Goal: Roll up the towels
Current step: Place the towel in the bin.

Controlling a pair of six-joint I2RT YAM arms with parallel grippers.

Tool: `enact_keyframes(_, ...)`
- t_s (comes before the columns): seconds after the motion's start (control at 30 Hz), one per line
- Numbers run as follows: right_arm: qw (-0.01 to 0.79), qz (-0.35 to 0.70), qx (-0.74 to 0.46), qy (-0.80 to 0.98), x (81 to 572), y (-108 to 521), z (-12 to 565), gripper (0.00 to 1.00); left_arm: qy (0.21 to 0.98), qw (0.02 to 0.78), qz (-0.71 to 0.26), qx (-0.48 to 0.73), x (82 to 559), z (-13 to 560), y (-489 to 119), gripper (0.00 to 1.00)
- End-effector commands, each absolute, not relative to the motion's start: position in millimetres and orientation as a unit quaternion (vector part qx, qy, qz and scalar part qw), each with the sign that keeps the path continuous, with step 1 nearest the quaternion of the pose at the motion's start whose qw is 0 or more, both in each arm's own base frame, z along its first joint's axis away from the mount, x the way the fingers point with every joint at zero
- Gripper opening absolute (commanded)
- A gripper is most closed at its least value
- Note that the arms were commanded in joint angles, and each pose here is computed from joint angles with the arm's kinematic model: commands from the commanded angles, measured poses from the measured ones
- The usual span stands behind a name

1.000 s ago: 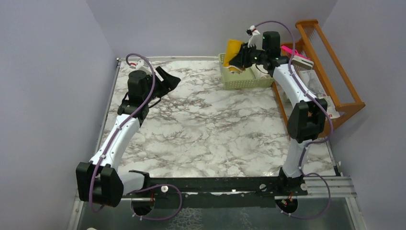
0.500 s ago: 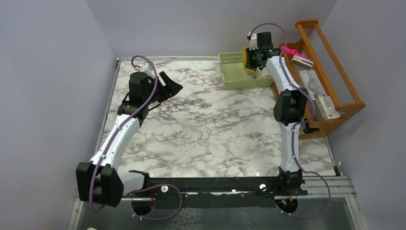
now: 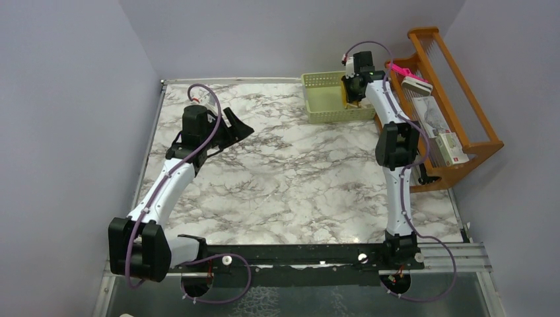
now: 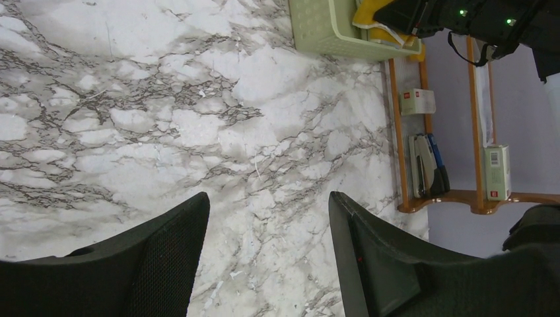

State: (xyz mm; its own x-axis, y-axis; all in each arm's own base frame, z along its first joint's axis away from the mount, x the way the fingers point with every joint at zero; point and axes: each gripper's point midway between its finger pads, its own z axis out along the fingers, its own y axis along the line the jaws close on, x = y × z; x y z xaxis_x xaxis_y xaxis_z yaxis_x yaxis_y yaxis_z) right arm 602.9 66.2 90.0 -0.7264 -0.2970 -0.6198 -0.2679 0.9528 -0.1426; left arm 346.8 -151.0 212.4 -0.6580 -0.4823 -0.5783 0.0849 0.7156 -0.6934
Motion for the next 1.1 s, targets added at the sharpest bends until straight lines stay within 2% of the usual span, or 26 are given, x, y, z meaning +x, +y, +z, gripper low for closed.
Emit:
enact_keyframes(0.0, 0.320, -0.003, -0.157, 0.934, 605, 71, 66, 0.07, 0.840, 0.383, -0.369, -0.108, 343, 209, -155, 0.69)
enact_keyframes(0.1, 0.318, 0.003, -0.155, 0.935, 607, 74, 59, 0.29, 0.842, 0.379, -0.367, -0.107, 343, 206, -155, 0.69)
enact_keyframes(0.17, 0.325, 0.009, -0.154, 0.933, 609, 76, 63, 0.41, 0.844, 0.377, -0.367, -0.107, 344, 204, -155, 0.69)
enact_keyframes(0.33, 0.357, 0.029, -0.153, 0.921, 616, 85, 87, 0.56, 0.844, 0.372, -0.373, -0.103, 345, 204, -158, 0.69)
enact_keyframes(0.5, 0.381, 0.026, -0.153, 0.911, 619, 84, 115, 0.79, 0.844, 0.369, -0.378, -0.096, 346, 204, -161, 0.70)
enact_keyframes(0.57, 0.388, 0.019, -0.153, 0.909, 619, 82, 123, 0.83, 0.844, 0.372, -0.375, -0.092, 346, 205, -160, 0.71)
enact_keyframes(0.73, 0.408, 0.005, -0.148, 0.901, 619, 77, 151, 0.84, 0.852, 0.375, -0.357, -0.075, 345, 211, -156, 0.73)
enact_keyframes(1.07, 0.492, -0.023, -0.125, 0.861, 599, 64, 258, 0.94, 0.855, 0.398, -0.333, -0.024, 349, 236, -152, 0.74)
